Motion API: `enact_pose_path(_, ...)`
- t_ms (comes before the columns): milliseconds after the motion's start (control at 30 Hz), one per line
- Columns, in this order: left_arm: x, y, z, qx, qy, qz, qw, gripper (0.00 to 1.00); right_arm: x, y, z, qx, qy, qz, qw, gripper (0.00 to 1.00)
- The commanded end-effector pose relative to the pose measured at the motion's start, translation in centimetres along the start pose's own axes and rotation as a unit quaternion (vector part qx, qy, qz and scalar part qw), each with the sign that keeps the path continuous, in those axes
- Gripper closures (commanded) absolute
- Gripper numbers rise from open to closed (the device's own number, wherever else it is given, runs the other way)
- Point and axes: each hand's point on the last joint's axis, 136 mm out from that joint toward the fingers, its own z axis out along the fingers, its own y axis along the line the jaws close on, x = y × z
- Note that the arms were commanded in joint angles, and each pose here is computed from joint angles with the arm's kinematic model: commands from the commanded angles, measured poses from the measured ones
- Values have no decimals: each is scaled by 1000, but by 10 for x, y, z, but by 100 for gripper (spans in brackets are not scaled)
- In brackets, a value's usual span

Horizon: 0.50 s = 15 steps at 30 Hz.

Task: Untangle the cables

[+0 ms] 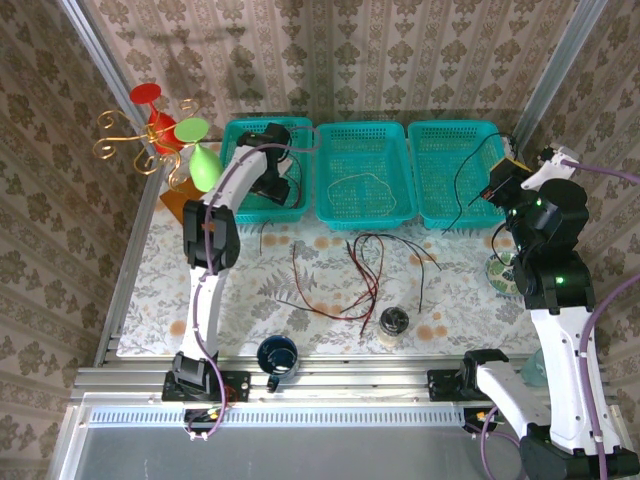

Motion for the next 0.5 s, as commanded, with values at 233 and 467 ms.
enact_pose_path(233, 14, -17, 37, 72, 48, -15, 996, 50, -11, 5, -10, -6, -14, -5, 1000, 100)
enact_pose_path(467, 18, -23, 49, 82, 58, -17, 995, 54, -9, 5, -9, -6, -10, -3, 1000, 100)
